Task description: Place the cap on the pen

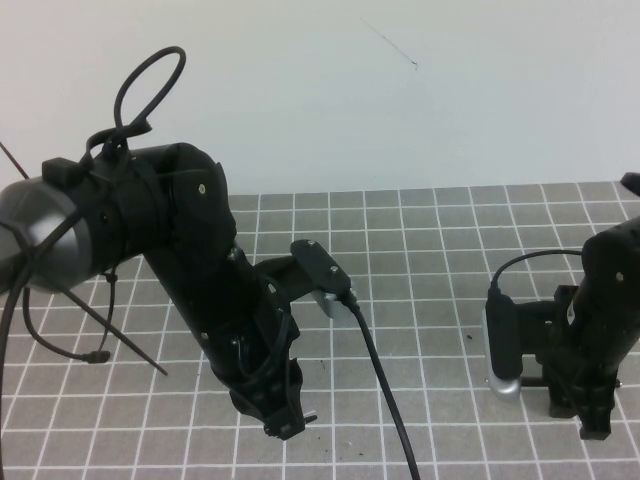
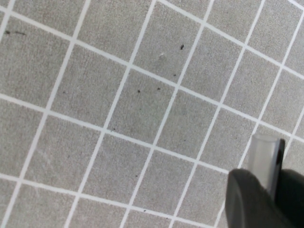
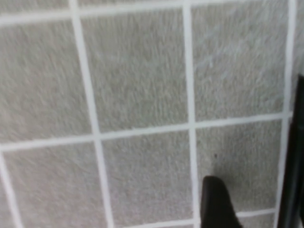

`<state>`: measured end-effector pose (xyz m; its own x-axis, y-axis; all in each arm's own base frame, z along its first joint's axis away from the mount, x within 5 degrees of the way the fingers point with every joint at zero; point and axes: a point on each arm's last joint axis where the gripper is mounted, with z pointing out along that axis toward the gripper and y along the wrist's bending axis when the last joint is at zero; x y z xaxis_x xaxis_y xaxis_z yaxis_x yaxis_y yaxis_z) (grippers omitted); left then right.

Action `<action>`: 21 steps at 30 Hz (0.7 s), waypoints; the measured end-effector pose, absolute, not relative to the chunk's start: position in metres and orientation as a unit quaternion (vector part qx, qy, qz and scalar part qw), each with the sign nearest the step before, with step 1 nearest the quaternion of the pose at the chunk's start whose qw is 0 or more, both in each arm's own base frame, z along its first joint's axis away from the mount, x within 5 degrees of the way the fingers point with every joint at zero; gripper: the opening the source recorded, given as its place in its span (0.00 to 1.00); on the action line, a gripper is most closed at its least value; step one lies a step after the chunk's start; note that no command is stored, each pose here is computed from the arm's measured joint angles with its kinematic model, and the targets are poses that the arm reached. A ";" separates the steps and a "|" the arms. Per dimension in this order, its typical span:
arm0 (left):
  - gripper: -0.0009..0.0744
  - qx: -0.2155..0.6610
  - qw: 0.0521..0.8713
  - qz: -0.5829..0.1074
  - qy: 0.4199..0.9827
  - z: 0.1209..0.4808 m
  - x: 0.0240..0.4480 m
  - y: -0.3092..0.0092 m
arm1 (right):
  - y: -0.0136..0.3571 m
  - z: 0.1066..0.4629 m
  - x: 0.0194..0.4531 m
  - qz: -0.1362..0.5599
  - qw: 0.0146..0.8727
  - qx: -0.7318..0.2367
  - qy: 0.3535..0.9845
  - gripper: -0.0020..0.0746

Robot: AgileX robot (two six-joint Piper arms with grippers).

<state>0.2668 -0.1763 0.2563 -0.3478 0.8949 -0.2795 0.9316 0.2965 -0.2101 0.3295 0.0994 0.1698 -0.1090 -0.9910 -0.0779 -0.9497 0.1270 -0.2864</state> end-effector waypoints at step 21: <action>0.12 0.567 0.054 -0.171 0.804 0.256 0.267 -0.177 | 0.099 0.156 0.336 -0.100 0.108 -0.668 0.730 0.12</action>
